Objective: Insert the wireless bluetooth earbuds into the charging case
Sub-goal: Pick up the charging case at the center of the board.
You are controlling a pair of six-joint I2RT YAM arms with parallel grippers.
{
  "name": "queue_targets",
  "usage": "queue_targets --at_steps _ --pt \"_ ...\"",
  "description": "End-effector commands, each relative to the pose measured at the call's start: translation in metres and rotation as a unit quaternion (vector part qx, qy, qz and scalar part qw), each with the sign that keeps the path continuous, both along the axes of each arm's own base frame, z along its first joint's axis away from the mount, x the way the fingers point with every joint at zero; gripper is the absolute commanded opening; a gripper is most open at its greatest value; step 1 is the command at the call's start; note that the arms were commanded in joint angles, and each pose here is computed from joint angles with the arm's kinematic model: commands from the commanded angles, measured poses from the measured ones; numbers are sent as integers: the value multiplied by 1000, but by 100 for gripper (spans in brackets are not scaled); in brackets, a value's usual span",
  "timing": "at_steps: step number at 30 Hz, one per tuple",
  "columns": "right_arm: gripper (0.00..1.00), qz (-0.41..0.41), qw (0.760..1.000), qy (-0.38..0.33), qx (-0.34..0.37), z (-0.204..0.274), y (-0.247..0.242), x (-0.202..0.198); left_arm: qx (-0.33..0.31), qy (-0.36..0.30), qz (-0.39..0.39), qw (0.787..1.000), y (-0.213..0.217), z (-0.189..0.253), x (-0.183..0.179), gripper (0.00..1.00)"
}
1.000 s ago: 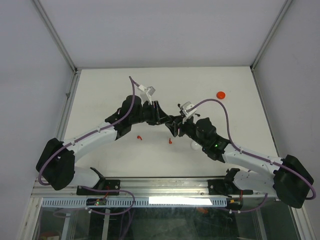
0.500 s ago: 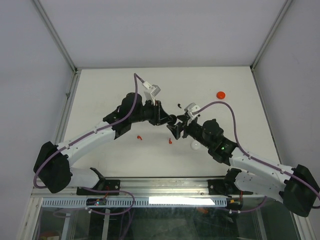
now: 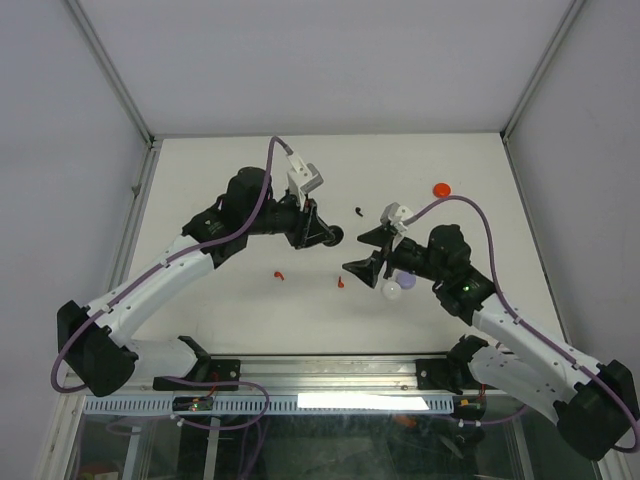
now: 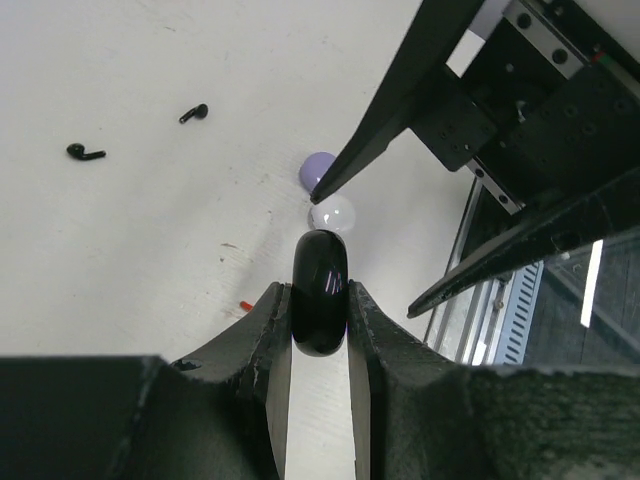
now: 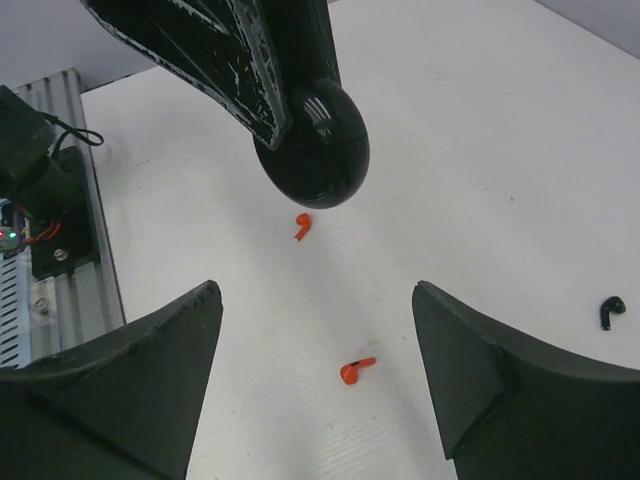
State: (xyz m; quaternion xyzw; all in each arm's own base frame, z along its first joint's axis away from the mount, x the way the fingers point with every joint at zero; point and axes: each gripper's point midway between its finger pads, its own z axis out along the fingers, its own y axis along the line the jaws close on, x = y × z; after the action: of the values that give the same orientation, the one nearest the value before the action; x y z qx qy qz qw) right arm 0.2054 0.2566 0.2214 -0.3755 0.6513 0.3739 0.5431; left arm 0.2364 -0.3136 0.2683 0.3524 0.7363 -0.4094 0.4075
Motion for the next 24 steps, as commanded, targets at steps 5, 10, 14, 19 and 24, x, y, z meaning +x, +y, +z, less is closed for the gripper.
queue_targets --at_steps 5,10,14,19,24 --pt "79 101 991 -54 63 55 15 -20 3 -89 -134 987 4 32 -37 0" --pt "73 141 987 -37 73 58 27 -23 -13 -96 -172 980 1 39 -48 0" --pt "67 166 982 -22 82 62 34 -25 -21 -92 -189 977 -2 42 -54 0" --pt "53 191 977 -16 91 66 38 -31 -24 -99 -191 976 -1 45 -56 0" --pt "46 205 974 -8 97 67 40 -35 -29 -101 -192 976 -2 47 -56 0"
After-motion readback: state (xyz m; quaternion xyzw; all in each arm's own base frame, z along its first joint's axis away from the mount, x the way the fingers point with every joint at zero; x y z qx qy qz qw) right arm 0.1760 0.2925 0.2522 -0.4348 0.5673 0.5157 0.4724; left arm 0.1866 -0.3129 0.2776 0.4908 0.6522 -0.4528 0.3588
